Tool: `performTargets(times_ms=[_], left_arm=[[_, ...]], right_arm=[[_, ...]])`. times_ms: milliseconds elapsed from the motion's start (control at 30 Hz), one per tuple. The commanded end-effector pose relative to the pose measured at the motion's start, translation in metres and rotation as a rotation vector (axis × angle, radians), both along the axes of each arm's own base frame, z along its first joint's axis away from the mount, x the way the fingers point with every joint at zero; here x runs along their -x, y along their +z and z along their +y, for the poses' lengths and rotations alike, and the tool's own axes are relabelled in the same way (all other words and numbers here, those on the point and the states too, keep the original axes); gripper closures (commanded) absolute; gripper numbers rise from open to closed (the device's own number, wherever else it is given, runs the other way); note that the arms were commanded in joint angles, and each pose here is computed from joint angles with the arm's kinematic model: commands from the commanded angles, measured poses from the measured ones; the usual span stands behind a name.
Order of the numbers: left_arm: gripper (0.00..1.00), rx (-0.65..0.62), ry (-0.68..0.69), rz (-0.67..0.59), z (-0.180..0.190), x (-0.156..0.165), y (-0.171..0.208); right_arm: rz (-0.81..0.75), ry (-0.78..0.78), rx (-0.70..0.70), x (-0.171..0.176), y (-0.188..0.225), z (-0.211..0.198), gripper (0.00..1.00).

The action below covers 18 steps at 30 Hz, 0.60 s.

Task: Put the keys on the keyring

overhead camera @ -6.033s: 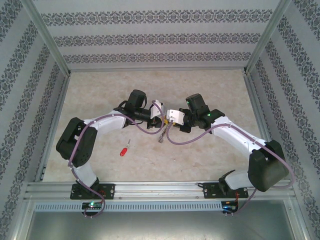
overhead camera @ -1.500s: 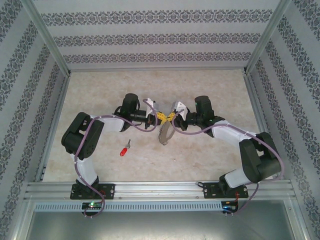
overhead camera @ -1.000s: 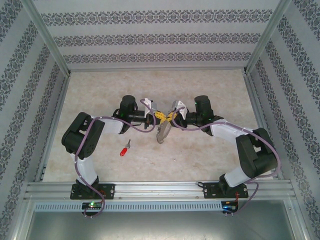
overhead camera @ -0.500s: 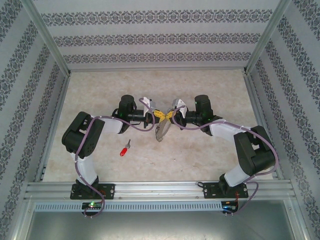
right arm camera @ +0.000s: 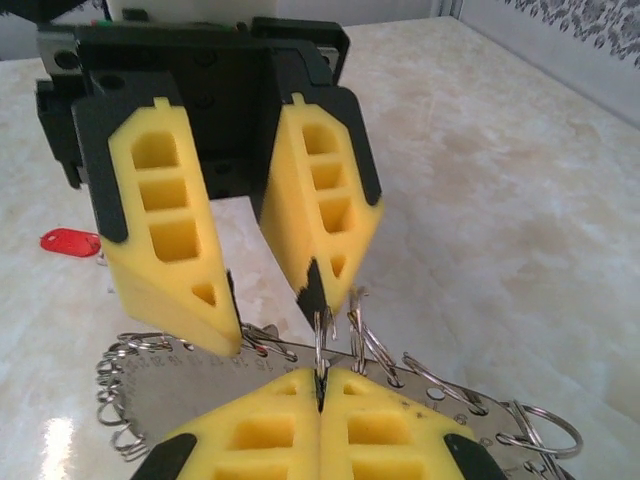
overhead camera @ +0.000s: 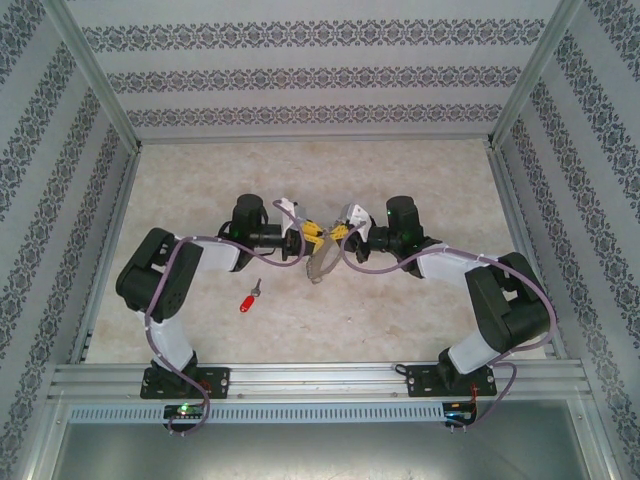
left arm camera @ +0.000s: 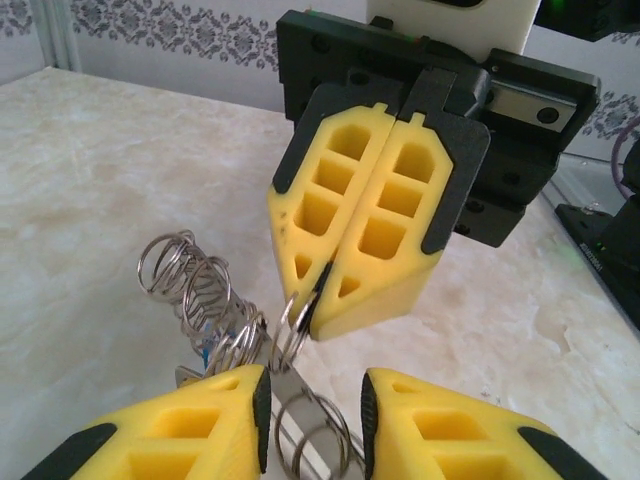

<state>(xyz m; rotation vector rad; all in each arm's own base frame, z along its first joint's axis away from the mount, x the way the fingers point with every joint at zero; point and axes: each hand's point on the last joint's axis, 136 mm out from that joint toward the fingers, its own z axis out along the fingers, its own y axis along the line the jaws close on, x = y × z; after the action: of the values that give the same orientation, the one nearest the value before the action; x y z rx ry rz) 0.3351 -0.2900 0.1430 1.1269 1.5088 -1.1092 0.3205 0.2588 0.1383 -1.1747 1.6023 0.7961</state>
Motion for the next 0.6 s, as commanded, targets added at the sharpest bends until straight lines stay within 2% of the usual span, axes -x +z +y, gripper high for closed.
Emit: performTargets(times_ms=[0, 133, 333, 367, 500, 533, 567], left_arm=[[0.67, -0.003, 0.048, -0.047, 0.014, 0.003, 0.018], [0.65, -0.036, 0.165, -0.034, 0.028, 0.002, 0.032], [0.64, -0.095, 0.426, 0.161, 0.057, -0.006, 0.043], [0.61, -0.111, 0.481, 0.204, 0.065, -0.006, 0.042], [0.37, -0.204, 0.806, 0.409, 0.113, -0.008, 0.025], [0.29, -0.224, 0.871, 0.461, 0.123, -0.006, 0.021], [0.17, -0.253, 0.957, 0.534, 0.137, -0.003, 0.013]], right_arm=[[-0.106, 0.015, -0.012, 0.004, 0.006, 0.003, 1.00], [-0.213, 0.022, 0.059, 0.008, 0.004, 0.007, 1.00], [-0.340, 0.025, 0.122, 0.013, 0.006, 0.015, 1.00], [-0.353, 0.027, 0.123, 0.013, 0.007, 0.017, 1.00], [-0.398, 0.052, 0.137, 0.019, 0.008, 0.022, 1.00], [-0.409, 0.054, 0.145, 0.020, 0.008, 0.023, 1.00], [-0.418, 0.052, 0.154, 0.020, 0.007, 0.022, 1.00]])
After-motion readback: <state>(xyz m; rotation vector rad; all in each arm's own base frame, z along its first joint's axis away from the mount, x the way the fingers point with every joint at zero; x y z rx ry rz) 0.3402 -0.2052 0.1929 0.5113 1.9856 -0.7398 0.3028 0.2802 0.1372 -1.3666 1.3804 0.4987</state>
